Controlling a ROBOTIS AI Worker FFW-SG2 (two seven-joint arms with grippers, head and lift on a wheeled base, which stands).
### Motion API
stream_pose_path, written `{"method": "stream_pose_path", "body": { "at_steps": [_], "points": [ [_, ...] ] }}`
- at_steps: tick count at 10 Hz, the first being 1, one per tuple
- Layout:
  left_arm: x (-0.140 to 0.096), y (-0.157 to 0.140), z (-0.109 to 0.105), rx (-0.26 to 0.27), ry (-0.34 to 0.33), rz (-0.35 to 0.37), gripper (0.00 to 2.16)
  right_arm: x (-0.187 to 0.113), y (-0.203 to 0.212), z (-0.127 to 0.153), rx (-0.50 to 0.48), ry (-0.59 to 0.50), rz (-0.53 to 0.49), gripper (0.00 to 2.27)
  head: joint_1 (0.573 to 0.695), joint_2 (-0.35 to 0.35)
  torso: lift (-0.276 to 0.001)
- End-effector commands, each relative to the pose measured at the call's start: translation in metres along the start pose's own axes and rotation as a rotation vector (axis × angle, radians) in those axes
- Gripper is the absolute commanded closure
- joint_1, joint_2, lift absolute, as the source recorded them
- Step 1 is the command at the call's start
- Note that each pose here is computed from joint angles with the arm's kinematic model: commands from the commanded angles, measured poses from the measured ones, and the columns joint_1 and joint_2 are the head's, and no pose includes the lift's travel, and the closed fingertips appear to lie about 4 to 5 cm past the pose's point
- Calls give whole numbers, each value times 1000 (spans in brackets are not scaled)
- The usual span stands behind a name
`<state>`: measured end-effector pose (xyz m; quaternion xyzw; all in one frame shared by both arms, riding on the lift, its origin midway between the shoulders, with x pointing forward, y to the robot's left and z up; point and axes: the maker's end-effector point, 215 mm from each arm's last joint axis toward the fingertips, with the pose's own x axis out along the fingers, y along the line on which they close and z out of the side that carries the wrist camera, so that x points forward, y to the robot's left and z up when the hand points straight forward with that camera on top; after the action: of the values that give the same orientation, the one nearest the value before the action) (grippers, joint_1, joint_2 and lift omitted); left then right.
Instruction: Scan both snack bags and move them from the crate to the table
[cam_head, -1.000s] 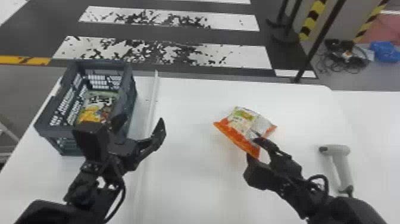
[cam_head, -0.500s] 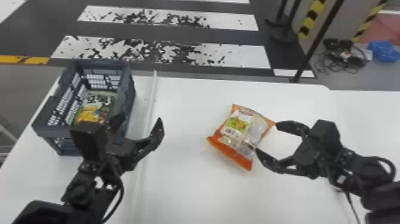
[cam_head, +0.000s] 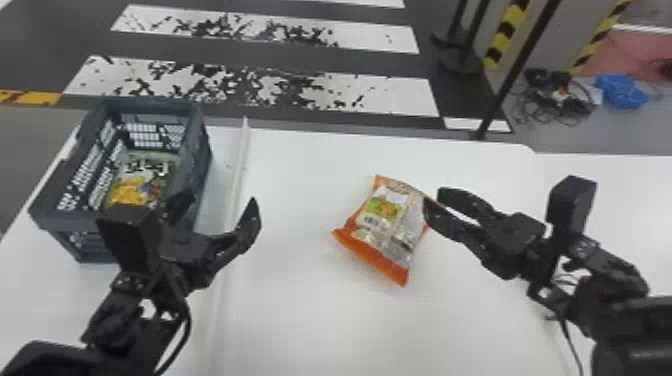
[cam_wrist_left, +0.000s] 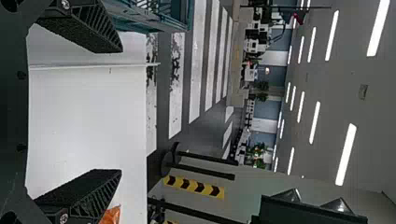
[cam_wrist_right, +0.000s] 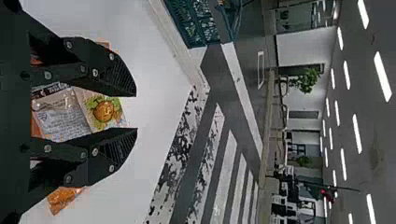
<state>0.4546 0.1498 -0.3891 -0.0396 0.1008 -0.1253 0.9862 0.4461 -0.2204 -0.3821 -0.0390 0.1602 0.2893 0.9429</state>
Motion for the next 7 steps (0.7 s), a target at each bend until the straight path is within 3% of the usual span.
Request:
{"method": "stream_pose_path", "body": {
  "at_steps": [1, 4, 7],
  "points": [
    [0, -1, 0, -3, -1, 0, 76, 28, 26, -5, 31, -1, 56, 2260, 695, -96, -88],
    [-1, 0, 3, -1, -5, 0, 76, 96, 59, -29, 7, 67, 119, 2260, 695, -9, -88],
    [-1, -1, 3, -4, 3, 0, 76, 125, 67, -49, -6, 116, 141, 2260, 695, 40, -88]
  ]
}}
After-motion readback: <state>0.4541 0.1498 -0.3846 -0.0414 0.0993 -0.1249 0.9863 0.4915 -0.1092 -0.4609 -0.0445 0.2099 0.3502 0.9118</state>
